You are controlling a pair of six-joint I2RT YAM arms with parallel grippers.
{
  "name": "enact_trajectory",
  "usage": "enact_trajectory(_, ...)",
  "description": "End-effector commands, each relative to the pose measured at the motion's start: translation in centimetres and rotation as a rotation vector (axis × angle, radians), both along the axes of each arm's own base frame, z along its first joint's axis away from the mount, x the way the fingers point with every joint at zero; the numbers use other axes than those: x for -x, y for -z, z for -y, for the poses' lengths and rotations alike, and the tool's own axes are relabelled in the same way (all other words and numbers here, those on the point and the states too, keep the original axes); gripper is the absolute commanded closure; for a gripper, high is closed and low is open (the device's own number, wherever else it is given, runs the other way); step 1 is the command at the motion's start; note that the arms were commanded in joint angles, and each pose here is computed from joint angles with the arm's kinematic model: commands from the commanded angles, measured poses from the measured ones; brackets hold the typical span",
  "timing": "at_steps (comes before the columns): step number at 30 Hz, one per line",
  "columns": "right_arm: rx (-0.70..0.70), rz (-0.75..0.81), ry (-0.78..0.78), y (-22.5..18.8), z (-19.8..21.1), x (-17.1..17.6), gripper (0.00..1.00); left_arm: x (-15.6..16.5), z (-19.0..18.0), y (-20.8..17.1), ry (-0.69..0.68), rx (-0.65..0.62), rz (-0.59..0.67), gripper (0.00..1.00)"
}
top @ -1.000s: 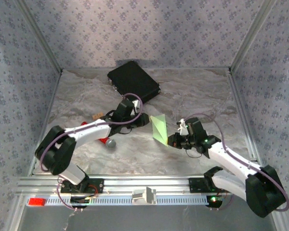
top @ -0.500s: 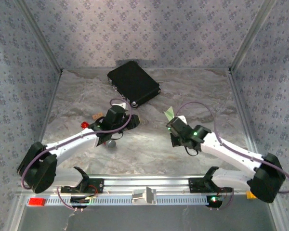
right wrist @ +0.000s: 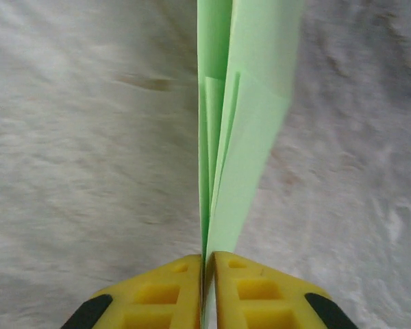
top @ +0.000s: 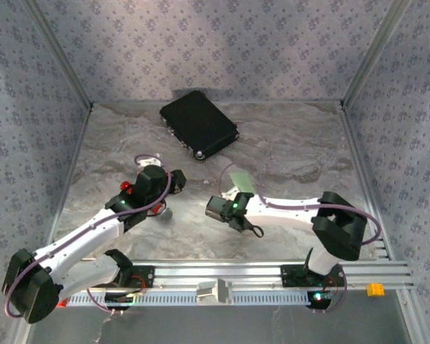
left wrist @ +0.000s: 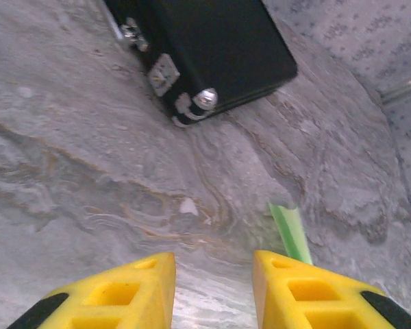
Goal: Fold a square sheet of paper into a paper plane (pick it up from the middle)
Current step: Turn over the paper at the center of the table, then rotate the paper at the center of the table.
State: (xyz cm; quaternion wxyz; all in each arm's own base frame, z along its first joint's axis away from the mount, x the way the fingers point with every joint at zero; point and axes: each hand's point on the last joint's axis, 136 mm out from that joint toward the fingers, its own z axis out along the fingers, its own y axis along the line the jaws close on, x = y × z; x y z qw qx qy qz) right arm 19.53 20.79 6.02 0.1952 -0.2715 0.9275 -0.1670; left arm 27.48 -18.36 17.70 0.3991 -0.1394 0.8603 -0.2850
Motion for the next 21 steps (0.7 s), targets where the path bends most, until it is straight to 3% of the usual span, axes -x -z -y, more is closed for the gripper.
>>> enact_trajectory(1,-0.136,-0.097,-0.038,0.3,-3.5,0.9,0.82,0.3,-1.7,0.6,-0.059,-0.026,-0.019,0.65)
enact_trajectory(3,-0.272,-0.149,-0.038,0.0,-5.3,1.3,0.71,0.5,-1.9,0.9,-0.06,-0.027,-0.027,0.65)
enact_trajectory(10,-0.692,-0.219,0.061,-2.3,-5.1,-0.7,0.62,0.4,-0.9,1.5,-0.024,-0.006,-0.048,0.64)
enact_trajectory(15,-1.02,-0.329,0.191,-1.7,-3.5,-2.6,0.8,0.1,1.8,2.4,0.069,0.031,-0.094,0.66)
enact_trajectory(21,-1.067,-0.433,0.227,0.1,-3.8,-3.0,0.86,-0.2,4.4,3.4,0.148,0.048,-0.137,0.68)
